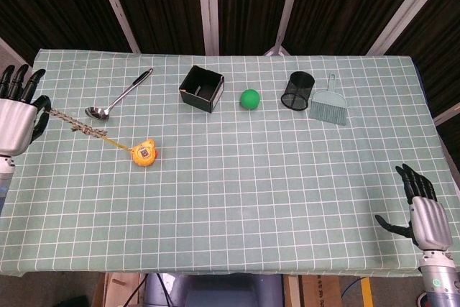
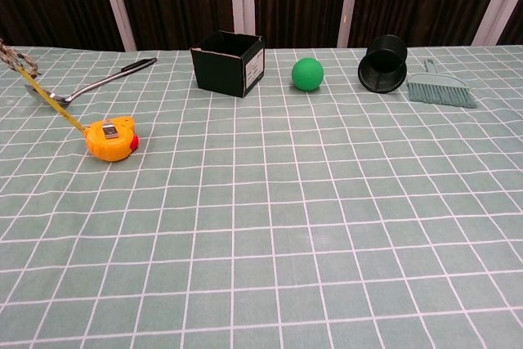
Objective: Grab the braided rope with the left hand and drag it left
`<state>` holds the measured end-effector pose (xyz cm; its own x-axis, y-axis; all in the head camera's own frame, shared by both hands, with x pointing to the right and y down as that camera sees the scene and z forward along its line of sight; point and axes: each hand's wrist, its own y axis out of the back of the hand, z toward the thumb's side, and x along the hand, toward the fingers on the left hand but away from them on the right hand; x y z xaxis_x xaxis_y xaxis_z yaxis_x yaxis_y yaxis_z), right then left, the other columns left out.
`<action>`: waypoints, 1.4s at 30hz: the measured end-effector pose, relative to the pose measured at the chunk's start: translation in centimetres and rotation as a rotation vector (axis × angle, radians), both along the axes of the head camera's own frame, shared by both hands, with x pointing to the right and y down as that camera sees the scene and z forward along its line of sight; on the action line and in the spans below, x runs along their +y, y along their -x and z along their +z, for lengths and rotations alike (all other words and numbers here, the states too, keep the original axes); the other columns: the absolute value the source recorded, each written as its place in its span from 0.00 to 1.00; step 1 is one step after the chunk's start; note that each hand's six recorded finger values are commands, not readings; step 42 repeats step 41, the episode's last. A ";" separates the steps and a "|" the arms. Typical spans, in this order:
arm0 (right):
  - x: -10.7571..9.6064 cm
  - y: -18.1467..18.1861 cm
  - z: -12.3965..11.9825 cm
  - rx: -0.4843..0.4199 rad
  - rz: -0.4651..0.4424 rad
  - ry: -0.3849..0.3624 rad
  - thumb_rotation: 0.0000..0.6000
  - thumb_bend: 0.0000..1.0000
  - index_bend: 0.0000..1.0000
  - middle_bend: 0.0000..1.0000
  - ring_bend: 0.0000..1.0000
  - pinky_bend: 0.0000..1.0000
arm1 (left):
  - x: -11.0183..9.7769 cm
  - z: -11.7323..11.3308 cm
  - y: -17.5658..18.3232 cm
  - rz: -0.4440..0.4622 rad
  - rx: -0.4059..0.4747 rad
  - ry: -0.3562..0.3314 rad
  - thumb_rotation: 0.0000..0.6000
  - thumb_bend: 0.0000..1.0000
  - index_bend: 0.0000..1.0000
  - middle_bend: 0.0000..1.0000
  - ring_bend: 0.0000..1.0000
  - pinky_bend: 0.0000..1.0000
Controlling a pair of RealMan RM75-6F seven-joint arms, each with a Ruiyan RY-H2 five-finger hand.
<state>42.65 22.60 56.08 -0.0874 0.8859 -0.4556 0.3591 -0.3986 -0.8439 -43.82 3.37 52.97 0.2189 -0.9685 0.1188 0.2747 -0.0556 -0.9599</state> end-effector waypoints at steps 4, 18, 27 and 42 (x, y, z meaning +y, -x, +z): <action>0.0 0.1 0.0 -0.001 -0.004 0.000 1.00 0.19 0.00 0.00 0.00 0.00 | 0.3 -0.2 1.1 -0.022 -0.014 0.004 1.00 0.46 0.48 0.07 0.00 0.00; 0.1 0.4 -0.1 0.013 -0.030 -0.006 1.00 0.19 0.00 0.00 0.00 0.00 | 5.0 0.9 3.4 -0.172 0.042 0.157 1.00 0.00 0.11 0.00 0.00 0.00; 0.3 0.8 -0.1 0.054 -0.095 -0.015 1.00 0.19 0.00 0.00 0.00 0.00 | 15.0 1.0 3.6 -0.347 0.289 0.322 1.00 0.00 0.00 0.00 0.00 0.00; 0.6 1.6 -0.8 0.117 -0.185 -0.078 1.00 0.19 0.00 0.00 0.00 0.00 | 19.8 1.8 2.0 -0.203 0.299 0.345 1.00 0.00 0.00 0.00 0.00 0.00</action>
